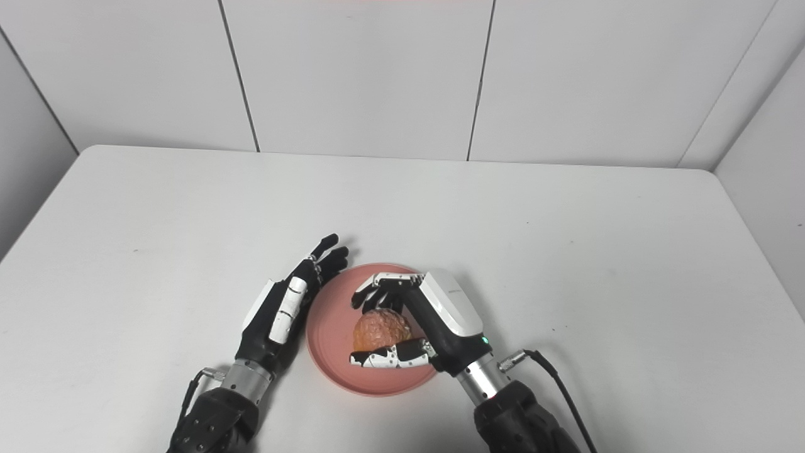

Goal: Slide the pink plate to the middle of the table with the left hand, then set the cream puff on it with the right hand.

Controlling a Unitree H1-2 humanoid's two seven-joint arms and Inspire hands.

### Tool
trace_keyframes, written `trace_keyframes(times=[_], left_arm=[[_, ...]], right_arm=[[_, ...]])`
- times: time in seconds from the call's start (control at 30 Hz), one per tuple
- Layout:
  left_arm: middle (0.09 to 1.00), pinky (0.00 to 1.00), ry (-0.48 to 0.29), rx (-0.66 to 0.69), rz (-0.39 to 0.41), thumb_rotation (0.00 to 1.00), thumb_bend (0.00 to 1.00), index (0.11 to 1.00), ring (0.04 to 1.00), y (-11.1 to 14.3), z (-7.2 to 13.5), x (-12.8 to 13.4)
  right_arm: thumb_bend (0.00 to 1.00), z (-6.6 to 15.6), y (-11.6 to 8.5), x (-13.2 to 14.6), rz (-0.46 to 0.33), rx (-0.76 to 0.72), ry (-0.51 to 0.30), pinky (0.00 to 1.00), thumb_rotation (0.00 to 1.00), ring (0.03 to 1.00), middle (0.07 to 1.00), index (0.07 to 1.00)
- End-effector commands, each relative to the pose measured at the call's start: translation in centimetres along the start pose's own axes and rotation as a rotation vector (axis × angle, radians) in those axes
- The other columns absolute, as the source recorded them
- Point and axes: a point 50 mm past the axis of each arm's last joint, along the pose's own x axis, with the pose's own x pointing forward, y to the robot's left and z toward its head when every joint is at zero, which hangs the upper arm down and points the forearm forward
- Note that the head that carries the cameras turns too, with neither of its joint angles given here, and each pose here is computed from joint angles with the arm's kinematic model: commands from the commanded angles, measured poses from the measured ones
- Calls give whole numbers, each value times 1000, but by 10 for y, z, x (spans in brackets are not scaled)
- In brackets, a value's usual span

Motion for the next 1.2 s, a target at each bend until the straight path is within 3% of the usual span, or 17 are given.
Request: trace_keyframes(times=[0.0,0.13,0.17,0.2,0.37,0.43,0.53,0.83,0.93,0.97,1.17], left_arm=[[902,916,3,14,0,1000,606,901,911,0,2,0],[906,916,5,21,-3,1000,608,904,912,1,2,0],[905,909,4,26,-3,1000,608,903,910,1,2,-1],[906,910,2,27,-3,1000,606,904,914,1,2,-1],[912,913,-3,10,-5,1000,600,900,920,0,3,0],[916,913,-5,9,-9,1000,586,899,920,0,4,0],[919,912,-8,11,-11,1000,576,900,919,0,4,-1],[920,913,-14,19,-5,1000,580,903,919,-2,4,-1],[920,922,-13,13,6,1000,589,909,925,-2,3,0],[937,942,-14,11,9,1000,600,930,945,-2,2,0],[960,965,-25,11,19,1000,606,958,972,0,1,-1]], right_arm=[[515,6,-11,8,-4,-24,-27,383,0,452,471,511],[514,5,-13,8,30,-28,-20,461,0,540,478,516],[501,5,-14,7,36,-32,-18,561,85,636,637,504],[497,4,-14,7,41,-39,-16,626,119,698,713,500],[497,4,-16,7,34,-68,-24,697,147,778,790,499],[504,3,-16,8,32,-69,-25,740,263,822,823,754],[525,3,-17,7,41,-69,-6,772,345,857,855,818],[591,5,-20,4,54,-44,21,733,483,853,889,850],[595,5,-21,2,29,-54,-6,755,541,859,898,878],[588,5,-21,2,21,-56,-13,792,633,882,920,916],[600,4,-33,-1,-18,-44,-32,814,709,898,934,934]])
